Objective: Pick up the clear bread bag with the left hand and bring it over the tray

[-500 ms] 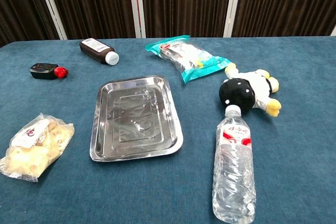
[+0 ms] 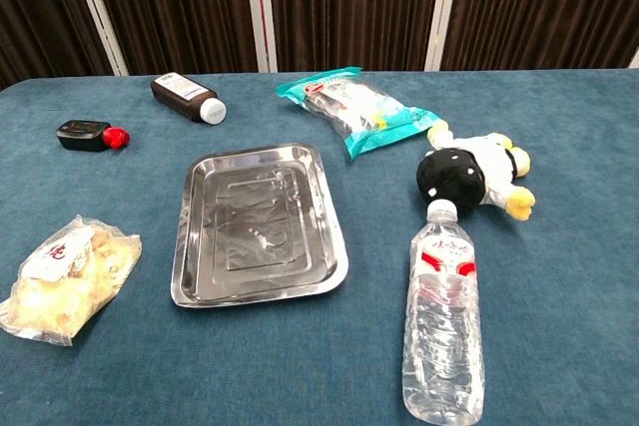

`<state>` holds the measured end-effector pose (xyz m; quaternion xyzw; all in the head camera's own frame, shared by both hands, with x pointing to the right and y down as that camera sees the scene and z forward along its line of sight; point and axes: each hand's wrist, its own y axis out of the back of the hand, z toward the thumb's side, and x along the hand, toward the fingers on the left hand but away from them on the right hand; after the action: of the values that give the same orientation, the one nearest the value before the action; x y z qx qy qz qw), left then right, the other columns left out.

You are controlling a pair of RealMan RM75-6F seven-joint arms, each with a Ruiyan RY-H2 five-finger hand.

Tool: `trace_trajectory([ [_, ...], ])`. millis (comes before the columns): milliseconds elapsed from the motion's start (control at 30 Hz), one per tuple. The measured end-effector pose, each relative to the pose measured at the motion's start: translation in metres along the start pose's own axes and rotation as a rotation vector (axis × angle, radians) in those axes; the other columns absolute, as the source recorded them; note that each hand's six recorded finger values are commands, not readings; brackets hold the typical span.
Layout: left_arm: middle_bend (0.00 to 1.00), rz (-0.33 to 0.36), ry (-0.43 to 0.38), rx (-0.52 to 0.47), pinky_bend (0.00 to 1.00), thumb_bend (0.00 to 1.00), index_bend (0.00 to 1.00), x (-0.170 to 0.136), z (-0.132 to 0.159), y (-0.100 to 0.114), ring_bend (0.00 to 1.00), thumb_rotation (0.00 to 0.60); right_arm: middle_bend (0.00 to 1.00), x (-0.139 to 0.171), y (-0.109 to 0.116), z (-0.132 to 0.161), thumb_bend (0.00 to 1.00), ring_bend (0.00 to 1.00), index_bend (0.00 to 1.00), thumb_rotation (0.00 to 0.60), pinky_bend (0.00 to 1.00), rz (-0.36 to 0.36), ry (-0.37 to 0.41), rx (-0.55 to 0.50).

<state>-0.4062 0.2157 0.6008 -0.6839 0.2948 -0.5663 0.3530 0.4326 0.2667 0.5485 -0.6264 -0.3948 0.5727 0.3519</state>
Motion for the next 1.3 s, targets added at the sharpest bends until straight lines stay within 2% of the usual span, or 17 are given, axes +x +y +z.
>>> trace_trajectory([
  [133, 0.0, -0.103, -0.004, 0.047, 0.12, 0.06, 0.0, 0.018, 0.006, -0.015, 0.0, 0.6, 0.0, -0.001, 0.001, -0.001, 0.3, 0.0, 0.0, 0.6, 0.08, -0.004, -0.006, -0.006],
  [300, 0.0, -0.171, -0.017, 0.097, 0.15, 0.06, 0.02, 0.039, 0.02, -0.03, 0.0, 0.6, 0.0, -0.002, 0.002, -0.001, 0.3, 0.0, 0.0, 0.6, 0.08, -0.007, -0.002, -0.008],
  [367, 0.01, -0.185, -0.027, 0.12, 0.15, 0.07, 0.05, 0.046, 0.028, -0.037, 0.01, 0.6, 0.0, -0.002, 0.002, 0.0, 0.3, 0.0, 0.0, 0.6, 0.08, -0.006, 0.002, -0.007],
  [467, 0.07, -0.204, -0.042, 0.144, 0.21, 0.1, 0.16, 0.054, 0.041, -0.049, 0.06, 0.6, 0.0, -0.001, 0.003, 0.001, 0.3, 0.0, 0.0, 0.6, 0.08, -0.008, 0.007, -0.012],
  [567, 0.24, -0.215, -0.049, 0.167, 0.35, 0.17, 0.33, 0.059, 0.05, -0.058, 0.21, 0.6, 0.0, 0.0, 0.004, 0.001, 0.3, 0.0, 0.0, 0.6, 0.08, -0.01, 0.011, -0.018],
  [633, 0.45, -0.207, -0.053, 0.182, 0.52, 0.24, 0.48, 0.063, 0.055, -0.063, 0.4, 0.6, 0.0, 0.0, 0.005, 0.001, 0.3, 0.0, 0.0, 0.6, 0.08, -0.011, 0.012, -0.023],
  [700, 0.59, -0.191, -0.052, 0.187, 0.6, 0.29, 0.6, 0.066, 0.058, -0.065, 0.52, 0.6, 0.0, 0.0, 0.005, 0.001, 0.3, 0.0, 0.0, 0.6, 0.08, -0.012, 0.014, -0.025],
  [800, 0.68, -0.158, -0.047, 0.196, 0.66, 0.33, 0.69, 0.069, 0.061, -0.066, 0.61, 0.6, 0.0, 0.001, 0.006, 0.002, 0.3, 0.0, 0.0, 0.6, 0.08, -0.012, 0.017, -0.028],
  [1000, 0.7, -0.102, -0.067, 0.197, 0.67, 0.33, 0.71, 0.063, 0.065, -0.048, 0.62, 0.6, 0.0, 0.002, 0.007, 0.001, 0.3, 0.0, 0.0, 0.6, 0.08, -0.021, 0.019, -0.033],
  [1133, 0.7, -0.038, -0.08, 0.181, 0.67, 0.33, 0.7, 0.056, 0.062, -0.016, 0.62, 0.6, 0.0, 0.002, 0.008, 0.001, 0.3, 0.0, 0.0, 0.6, 0.08, -0.024, 0.02, -0.03],
  [1300, 0.7, 0.048, -0.099, 0.113, 0.67, 0.33, 0.7, 0.054, 0.067, 0.031, 0.62, 0.6, 0.0, 0.002, 0.007, 0.004, 0.3, 0.0, 0.0, 0.6, 0.08, -0.028, 0.026, -0.026],
])
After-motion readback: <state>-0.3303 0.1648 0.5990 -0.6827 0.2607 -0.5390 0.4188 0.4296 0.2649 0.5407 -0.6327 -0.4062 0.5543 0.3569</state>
